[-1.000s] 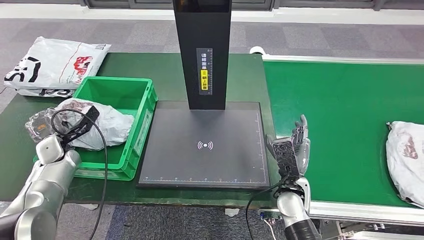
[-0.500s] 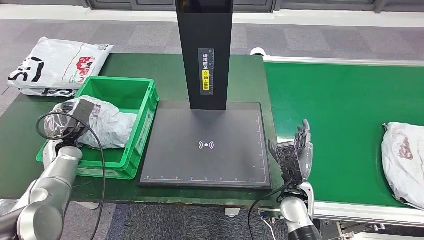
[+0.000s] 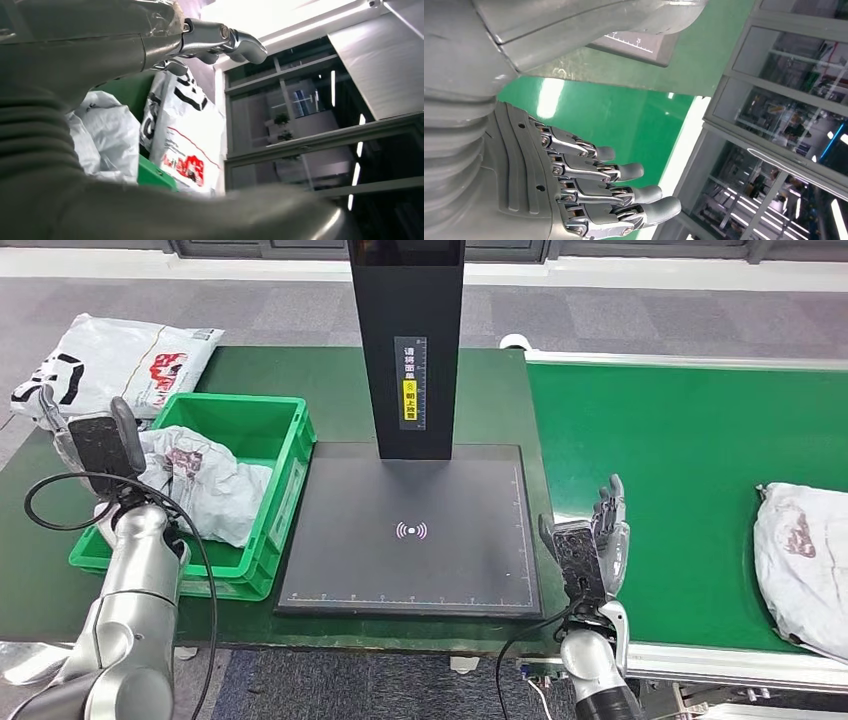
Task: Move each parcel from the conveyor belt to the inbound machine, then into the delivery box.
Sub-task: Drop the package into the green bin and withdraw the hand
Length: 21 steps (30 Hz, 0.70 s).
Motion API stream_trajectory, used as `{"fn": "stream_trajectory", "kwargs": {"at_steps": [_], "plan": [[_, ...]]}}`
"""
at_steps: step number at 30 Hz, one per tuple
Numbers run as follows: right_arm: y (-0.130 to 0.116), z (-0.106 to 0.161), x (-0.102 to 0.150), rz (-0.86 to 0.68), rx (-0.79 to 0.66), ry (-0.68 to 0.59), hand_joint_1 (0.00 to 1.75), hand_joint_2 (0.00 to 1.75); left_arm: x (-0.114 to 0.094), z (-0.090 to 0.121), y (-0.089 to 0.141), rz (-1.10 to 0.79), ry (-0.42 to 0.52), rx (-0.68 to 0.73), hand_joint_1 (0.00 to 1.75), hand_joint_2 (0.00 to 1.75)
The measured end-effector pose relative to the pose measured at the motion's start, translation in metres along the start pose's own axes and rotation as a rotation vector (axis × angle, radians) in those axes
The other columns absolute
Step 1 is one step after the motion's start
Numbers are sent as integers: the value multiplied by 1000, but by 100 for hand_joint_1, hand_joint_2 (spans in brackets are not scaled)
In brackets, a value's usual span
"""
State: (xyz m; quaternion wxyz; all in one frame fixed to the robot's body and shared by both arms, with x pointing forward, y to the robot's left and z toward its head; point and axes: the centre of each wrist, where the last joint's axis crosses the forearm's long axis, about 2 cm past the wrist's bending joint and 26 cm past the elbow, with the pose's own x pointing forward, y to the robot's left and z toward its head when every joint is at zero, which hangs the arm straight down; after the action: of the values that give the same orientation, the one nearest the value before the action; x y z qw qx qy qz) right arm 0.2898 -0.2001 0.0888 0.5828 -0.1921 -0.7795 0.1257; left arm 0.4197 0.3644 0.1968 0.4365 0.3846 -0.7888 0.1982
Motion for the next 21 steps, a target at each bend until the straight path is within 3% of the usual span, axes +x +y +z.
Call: {"fn": "stream_trajectory", "kwargs": {"at_steps": [1,5,10,15,18,21], "plan": [[0,0,0,0,-1,1,0,175,2,0,-1,5,-6,0,0,0],[0,0,-1,1,-17,1,0,175,10,5,-10,23,-42,-35,0,175],[-2,0,-2,7,-42,5,0,175,27,29,-40,135,-29,-269,0,175],[-10,-3,-6,19,-74,11,0,175,41,81,-74,356,8,-642,0,175],[-13,-4,-9,24,-82,11,0,175,44,108,-83,398,24,-731,0,175],[-14,-4,-11,28,-84,11,0,175,47,119,-88,412,29,-772,0,175]]}}
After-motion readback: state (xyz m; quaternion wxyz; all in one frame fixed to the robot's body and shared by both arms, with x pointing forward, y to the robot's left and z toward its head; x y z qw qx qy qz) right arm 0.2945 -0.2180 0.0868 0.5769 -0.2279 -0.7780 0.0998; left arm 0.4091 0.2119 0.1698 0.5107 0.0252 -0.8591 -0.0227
